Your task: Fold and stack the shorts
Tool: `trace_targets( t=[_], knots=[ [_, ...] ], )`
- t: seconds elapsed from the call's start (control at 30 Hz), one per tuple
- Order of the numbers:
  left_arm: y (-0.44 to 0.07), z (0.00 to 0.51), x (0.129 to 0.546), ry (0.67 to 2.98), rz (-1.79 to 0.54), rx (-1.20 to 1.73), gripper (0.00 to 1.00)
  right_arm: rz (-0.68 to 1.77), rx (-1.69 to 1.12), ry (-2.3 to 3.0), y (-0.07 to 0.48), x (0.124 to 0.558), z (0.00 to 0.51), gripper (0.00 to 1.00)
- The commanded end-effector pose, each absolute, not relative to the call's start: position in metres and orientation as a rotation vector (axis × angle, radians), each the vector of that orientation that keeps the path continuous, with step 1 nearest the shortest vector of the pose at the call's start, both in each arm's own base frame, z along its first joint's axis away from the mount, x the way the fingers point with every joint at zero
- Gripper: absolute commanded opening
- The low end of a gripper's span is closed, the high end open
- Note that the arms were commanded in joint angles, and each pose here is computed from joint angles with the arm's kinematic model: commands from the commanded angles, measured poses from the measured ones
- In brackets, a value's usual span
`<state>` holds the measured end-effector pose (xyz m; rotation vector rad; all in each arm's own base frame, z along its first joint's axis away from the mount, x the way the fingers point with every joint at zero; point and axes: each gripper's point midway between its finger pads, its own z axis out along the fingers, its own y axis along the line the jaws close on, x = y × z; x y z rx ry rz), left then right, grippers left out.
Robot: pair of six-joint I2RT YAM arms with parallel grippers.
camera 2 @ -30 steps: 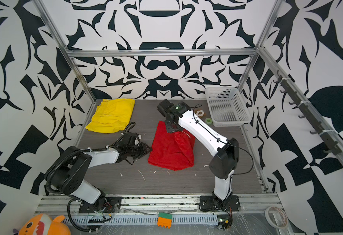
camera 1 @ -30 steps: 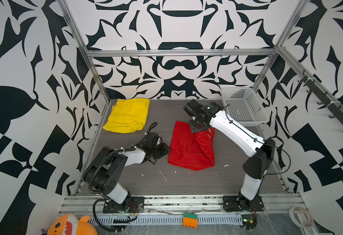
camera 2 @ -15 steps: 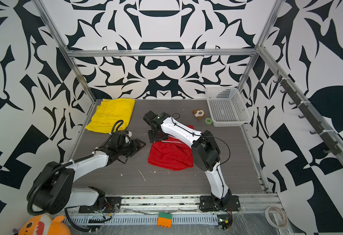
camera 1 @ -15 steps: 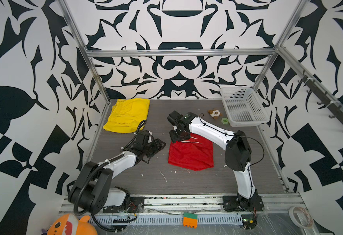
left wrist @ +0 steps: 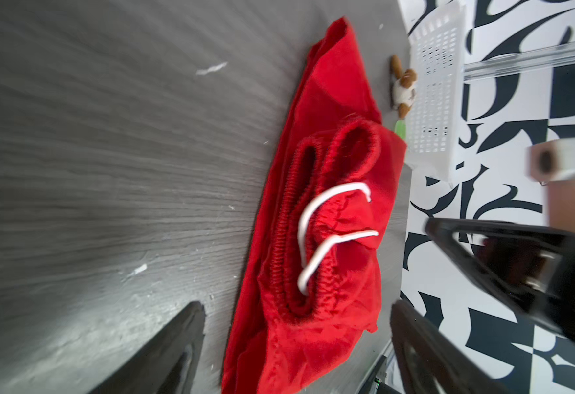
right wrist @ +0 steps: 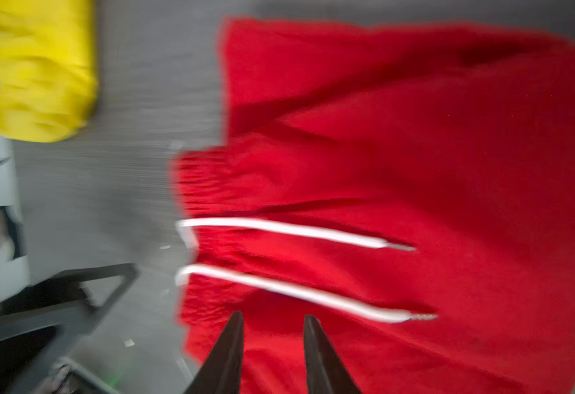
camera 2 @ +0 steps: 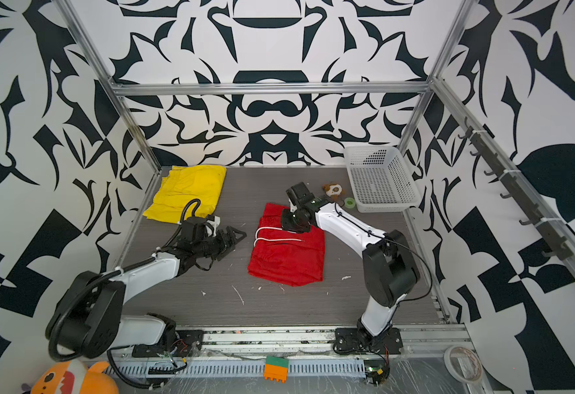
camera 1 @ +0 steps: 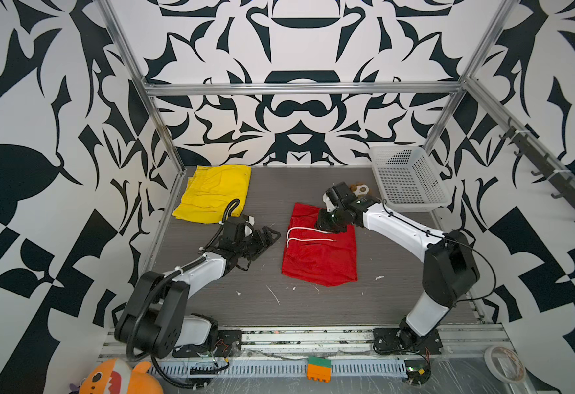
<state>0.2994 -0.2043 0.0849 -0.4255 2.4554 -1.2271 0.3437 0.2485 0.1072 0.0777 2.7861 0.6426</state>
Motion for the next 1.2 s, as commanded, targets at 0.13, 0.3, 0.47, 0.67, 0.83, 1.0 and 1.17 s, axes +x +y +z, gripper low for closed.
trace_targets(
  t=[0.13,0.3,0.47,0.67,0.83,1.0,1.17],
  knots=[
    [-0.225,0.072,0.311,2.457,-1.404,-0.452,0.89,0.846,0.092,2.794,0.27,0.344,0.076,0.23],
    [-0.233,0.055,0.315,2.488,-1.451,-0.489,0.89,0.853,0.108,2.844,0.271,0.34,0.05,0.21],
    [-0.242,0.038,0.32,2.505,-1.524,-0.539,0.88,0.836,0.14,2.895,0.27,0.334,0.025,0.2],
    [-0.262,0.027,0.323,2.535,-1.567,-0.517,0.88,0.822,0.163,2.897,0.267,0.333,0.02,0.19],
    [-0.283,0.025,0.322,2.56,-1.592,-0.47,0.87,0.813,0.17,2.894,0.265,0.332,0.017,0.19],
    [-0.301,0.036,0.323,2.548,-1.608,-0.41,0.73,0.832,0.18,2.885,0.267,0.332,0.014,0.18],
    [-0.303,0.054,0.33,2.533,-1.577,-0.36,0.46,0.872,0.173,2.846,0.271,0.336,0.023,0.17]
  ],
)
